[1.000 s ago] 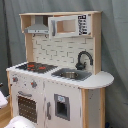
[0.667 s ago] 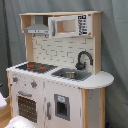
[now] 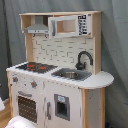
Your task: Play with the kitchen
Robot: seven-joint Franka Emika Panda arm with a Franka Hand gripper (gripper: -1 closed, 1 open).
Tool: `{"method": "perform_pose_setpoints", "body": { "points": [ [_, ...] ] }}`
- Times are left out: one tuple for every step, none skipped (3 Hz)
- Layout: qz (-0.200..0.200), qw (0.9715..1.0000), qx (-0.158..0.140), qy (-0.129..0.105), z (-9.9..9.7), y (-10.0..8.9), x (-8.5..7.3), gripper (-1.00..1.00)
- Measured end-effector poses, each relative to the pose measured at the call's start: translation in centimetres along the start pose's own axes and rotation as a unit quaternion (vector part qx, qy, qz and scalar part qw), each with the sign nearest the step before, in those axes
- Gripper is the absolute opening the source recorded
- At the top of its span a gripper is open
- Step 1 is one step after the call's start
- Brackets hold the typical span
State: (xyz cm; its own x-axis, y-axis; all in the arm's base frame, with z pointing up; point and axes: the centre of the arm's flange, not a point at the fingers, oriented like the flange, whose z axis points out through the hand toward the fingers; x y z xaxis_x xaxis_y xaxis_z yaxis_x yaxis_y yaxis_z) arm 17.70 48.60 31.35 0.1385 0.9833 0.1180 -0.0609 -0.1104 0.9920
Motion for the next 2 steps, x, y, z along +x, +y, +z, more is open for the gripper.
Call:
{"method": "perform_pose_setpoints", "body": {
  "points": [
    [0.050,0.9987,0.000,-0.005,-0.1,-1.0,-0.3,1.00],
    [0.096,0.9953,0.001,-0.011,0.0,-2.4,-0.8,1.00]
  ]
}}
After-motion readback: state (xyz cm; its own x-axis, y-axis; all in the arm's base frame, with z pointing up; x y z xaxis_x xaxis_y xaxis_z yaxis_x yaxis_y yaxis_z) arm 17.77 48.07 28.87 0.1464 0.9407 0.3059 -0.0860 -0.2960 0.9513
